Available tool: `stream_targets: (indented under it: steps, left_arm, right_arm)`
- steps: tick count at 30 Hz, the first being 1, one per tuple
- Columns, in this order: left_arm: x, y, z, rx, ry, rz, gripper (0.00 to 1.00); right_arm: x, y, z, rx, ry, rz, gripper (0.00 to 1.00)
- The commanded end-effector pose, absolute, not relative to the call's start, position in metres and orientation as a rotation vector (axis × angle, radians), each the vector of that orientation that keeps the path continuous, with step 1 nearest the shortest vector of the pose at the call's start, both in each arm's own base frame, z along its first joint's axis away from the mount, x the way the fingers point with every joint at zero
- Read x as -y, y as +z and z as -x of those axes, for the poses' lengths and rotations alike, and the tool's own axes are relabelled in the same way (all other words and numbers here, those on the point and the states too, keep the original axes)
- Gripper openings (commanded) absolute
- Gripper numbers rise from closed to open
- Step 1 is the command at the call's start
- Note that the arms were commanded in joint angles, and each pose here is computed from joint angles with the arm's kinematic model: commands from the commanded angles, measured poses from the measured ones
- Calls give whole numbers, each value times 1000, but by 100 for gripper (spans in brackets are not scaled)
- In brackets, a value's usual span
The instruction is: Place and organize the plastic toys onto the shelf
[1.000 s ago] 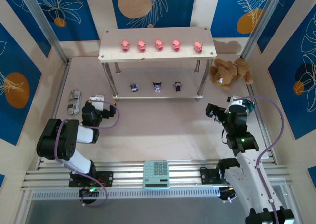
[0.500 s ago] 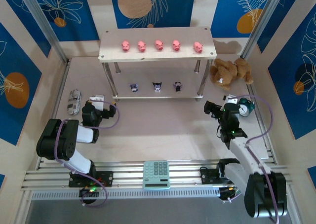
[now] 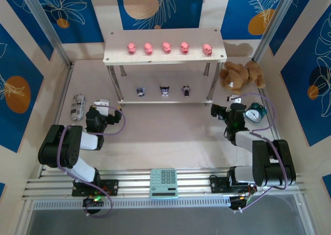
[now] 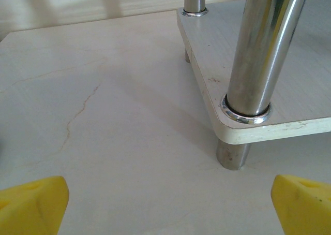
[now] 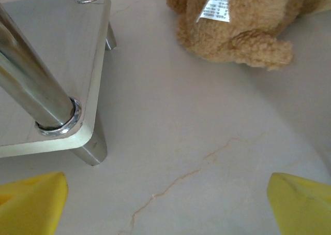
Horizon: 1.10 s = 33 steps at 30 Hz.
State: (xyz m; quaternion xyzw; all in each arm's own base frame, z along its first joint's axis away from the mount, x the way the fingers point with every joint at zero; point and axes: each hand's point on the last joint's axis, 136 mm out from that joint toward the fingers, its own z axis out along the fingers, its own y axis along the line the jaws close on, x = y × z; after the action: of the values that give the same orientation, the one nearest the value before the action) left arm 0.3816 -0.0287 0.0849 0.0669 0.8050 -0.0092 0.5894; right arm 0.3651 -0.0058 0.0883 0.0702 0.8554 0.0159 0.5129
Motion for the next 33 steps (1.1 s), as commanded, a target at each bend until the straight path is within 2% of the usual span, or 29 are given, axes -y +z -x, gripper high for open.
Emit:
stream_targets:
  steps: [1, 7, 14, 33]
  left_arm:
    - [31, 94, -387, -1849, -17, -165, 100]
    - [30, 95, -388, -1851, -13, -158, 100]
    - [29, 95, -389, -1854, -7, -147, 100]
    - [40, 93, -390, -1871, -52, -214, 100]
  right_arm:
    - [-2, 111, -391, -2004, 60, -92, 99]
    - [-20, 97, -411, -2026, 91, -35, 99]
    - [-12, 94, -390, -1936, 76, -77, 99]
    - [-7, 94, -396, -1931, 59, -100, 99]
